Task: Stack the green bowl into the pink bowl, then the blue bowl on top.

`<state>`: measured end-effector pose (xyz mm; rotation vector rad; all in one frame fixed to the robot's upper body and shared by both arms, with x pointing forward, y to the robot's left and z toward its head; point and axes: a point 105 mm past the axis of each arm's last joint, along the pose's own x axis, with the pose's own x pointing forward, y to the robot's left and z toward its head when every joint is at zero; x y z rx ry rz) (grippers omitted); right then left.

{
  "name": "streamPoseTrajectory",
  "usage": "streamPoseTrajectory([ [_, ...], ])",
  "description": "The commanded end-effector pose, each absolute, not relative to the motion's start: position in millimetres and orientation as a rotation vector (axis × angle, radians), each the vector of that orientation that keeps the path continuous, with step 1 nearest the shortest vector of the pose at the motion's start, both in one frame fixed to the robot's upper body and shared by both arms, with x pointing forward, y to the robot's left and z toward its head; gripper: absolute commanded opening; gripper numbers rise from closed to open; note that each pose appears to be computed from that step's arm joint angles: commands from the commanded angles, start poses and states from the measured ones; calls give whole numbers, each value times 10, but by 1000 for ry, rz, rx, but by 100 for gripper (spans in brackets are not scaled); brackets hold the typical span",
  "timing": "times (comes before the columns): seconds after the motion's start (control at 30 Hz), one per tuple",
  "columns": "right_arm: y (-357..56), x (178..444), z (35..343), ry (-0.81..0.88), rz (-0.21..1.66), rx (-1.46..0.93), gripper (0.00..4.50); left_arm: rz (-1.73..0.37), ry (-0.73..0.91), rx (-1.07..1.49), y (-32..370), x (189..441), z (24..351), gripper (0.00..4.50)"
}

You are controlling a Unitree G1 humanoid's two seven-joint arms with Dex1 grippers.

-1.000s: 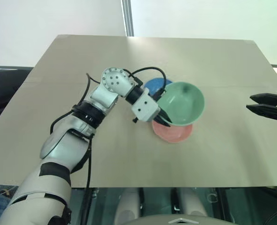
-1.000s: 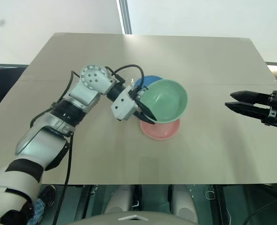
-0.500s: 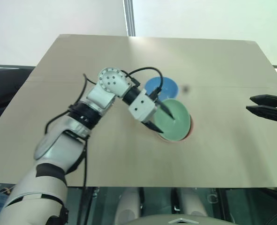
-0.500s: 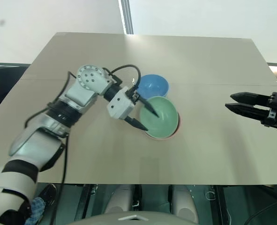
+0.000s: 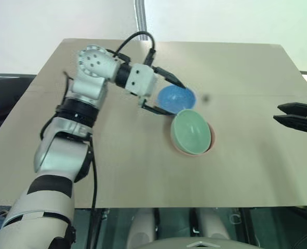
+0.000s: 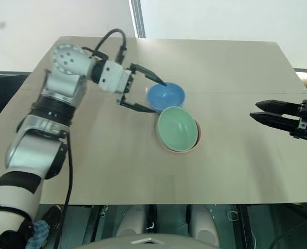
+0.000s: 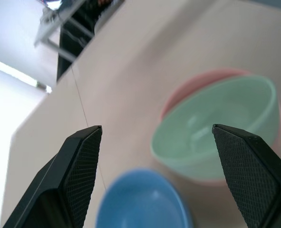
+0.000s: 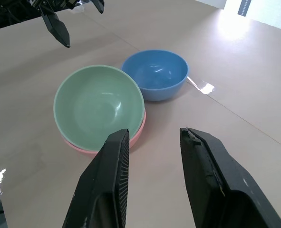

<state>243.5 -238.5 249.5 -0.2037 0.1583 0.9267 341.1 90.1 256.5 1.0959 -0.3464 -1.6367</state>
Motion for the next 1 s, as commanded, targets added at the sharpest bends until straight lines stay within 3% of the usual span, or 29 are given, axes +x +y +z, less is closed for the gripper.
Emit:
streamPoseTrajectory([
  [0.03, -2365, 2441, 2623, 115, 938, -246, 191, -1568, -295, 1175, 1103, 3479, 2586, 391],
  [0.33, -2328, 2448, 2641, 105, 968, -241, 191, -1513, -120, 1336, 1460, 3623, 2155, 391],
  [0.7, -2348, 2388, 2638, 108, 955, -240, 191, -1412, -182, 1428, 1170, 3854, 2014, 391],
  [0.77, -2364, 2373, 2636, 110, 946, -241, 191, -1410, -193, 1423, 1120, 3867, 2024, 445],
  [1.0, -2383, 2346, 2631, 110, 931, -243, 191, -1412, -201, 1433, 1066, 3878, 1974, 448],
])
